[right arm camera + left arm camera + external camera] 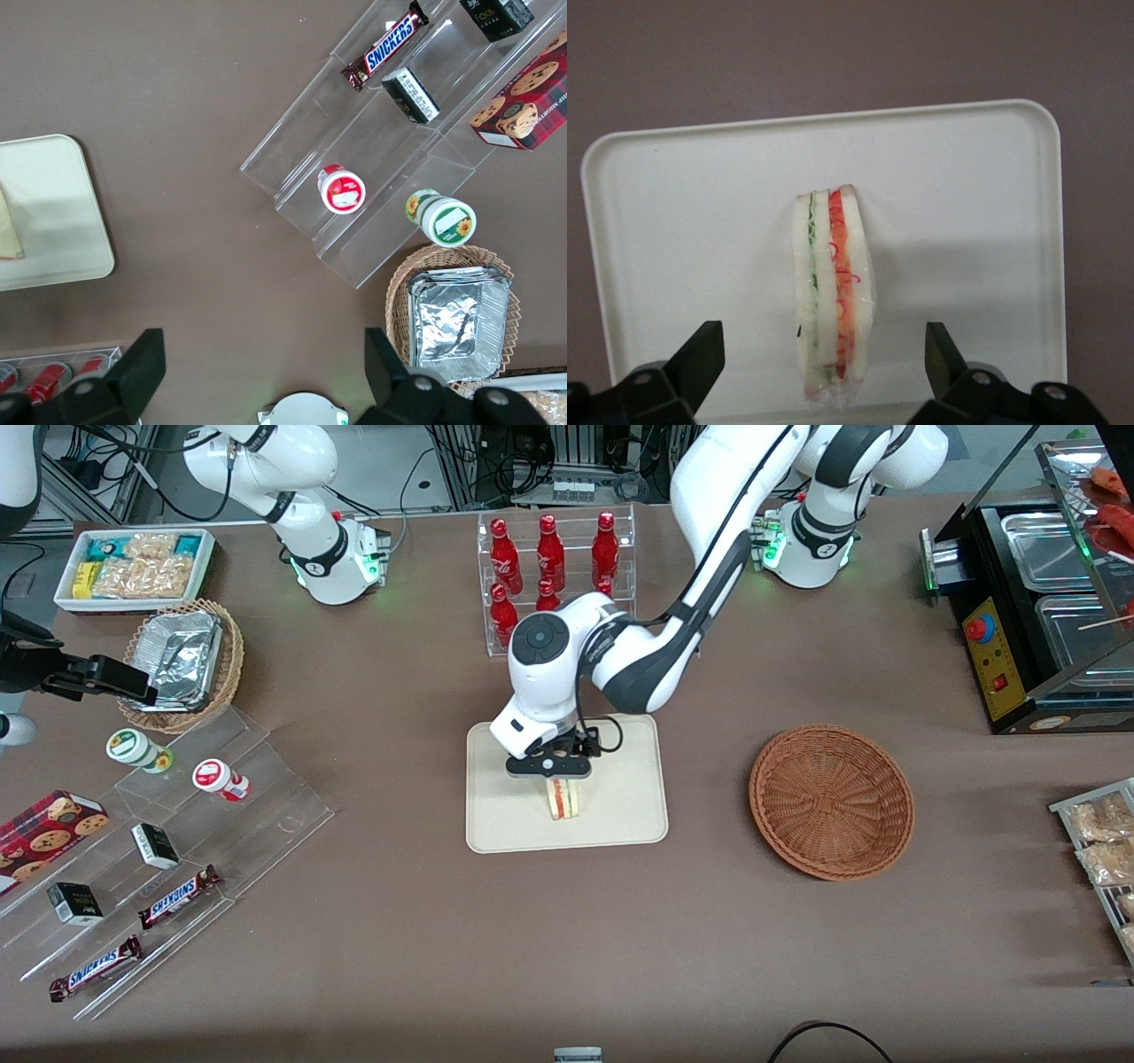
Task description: Place sandwich from basket to tray
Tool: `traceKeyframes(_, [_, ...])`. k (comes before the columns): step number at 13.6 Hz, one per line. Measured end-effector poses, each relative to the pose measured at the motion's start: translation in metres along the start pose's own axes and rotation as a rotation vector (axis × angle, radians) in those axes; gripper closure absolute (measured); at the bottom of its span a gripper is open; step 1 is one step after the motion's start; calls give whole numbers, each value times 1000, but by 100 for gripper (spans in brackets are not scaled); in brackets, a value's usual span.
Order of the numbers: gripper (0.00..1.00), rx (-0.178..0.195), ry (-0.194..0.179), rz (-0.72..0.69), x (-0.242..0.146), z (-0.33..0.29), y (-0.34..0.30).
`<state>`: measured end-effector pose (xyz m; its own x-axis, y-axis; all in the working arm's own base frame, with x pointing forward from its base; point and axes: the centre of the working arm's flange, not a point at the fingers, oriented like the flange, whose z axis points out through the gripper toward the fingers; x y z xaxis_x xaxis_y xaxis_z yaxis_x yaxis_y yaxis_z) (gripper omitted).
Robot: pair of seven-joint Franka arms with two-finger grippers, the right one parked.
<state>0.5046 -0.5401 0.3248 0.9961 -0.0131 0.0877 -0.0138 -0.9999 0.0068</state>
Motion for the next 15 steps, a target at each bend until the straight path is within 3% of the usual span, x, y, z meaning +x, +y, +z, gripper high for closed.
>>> traceKeyframes(4, [0,13,13,-96,37,-94,-58])
traceKeyframes(7, [0,40,-7,-176,61,-163,-127])
traceKeyframes(10, [0,62,-30,-169,77,-213,-200])
traceKeyframes(15, [0,55,-23,-124,79,-261,-316])
